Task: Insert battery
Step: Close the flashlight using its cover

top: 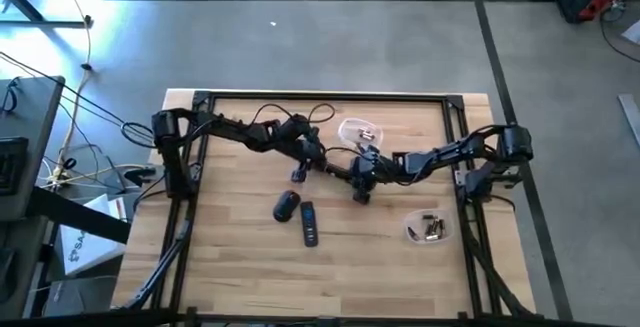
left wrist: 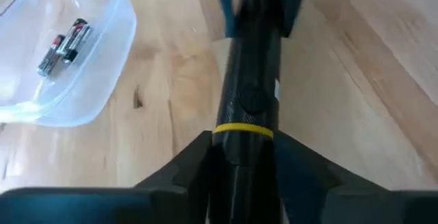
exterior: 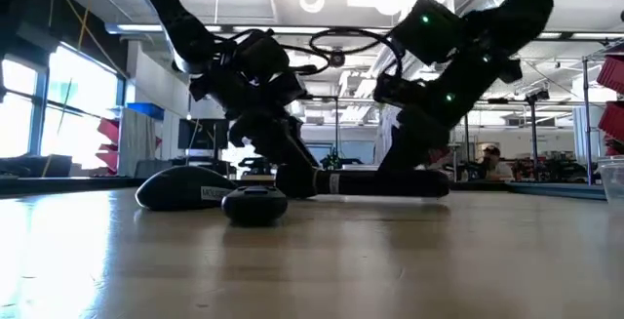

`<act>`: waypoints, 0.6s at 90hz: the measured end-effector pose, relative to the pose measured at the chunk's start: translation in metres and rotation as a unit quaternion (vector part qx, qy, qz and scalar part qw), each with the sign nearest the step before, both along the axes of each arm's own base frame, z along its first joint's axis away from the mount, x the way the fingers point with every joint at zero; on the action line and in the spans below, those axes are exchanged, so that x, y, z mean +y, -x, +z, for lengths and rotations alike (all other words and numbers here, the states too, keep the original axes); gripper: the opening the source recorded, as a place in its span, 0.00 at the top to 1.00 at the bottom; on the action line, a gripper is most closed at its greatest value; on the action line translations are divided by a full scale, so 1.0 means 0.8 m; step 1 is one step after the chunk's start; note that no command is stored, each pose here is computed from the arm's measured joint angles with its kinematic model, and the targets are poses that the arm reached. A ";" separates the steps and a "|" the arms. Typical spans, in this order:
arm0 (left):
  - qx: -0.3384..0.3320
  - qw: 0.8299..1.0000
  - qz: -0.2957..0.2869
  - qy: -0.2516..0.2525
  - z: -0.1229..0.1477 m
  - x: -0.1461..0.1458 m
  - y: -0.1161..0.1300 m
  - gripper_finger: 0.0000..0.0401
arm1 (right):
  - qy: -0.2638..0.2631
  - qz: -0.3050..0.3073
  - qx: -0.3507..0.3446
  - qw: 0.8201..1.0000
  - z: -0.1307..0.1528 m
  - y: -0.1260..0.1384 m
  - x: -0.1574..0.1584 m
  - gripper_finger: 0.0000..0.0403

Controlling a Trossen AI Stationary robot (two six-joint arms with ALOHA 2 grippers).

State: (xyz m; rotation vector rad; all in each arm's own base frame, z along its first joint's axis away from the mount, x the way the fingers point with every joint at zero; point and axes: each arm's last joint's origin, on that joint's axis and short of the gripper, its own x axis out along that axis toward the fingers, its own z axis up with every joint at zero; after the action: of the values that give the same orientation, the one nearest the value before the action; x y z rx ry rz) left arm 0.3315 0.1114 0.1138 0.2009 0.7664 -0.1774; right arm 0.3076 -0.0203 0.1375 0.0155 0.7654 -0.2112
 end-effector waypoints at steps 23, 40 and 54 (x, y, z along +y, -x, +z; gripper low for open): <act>-0.002 1.000 0.012 -0.002 0.000 0.001 -0.001 0.77 | 0.030 0.006 -0.051 0.998 0.042 -0.032 -0.003 0.68; -0.003 1.000 0.011 -0.003 0.001 0.001 -0.001 0.77 | 0.023 -0.021 -0.042 0.999 0.031 -0.035 -0.016 0.81; -0.003 1.000 0.011 -0.003 0.001 0.001 -0.001 0.77 | 0.005 -0.041 -0.037 0.998 0.015 -0.039 -0.027 0.97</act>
State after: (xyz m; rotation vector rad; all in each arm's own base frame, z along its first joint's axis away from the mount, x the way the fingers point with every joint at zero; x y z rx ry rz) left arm 0.3323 0.1121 0.1144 0.1975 0.7626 -0.1536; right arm 0.3391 -0.0416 0.1496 0.0457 0.6912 -0.2915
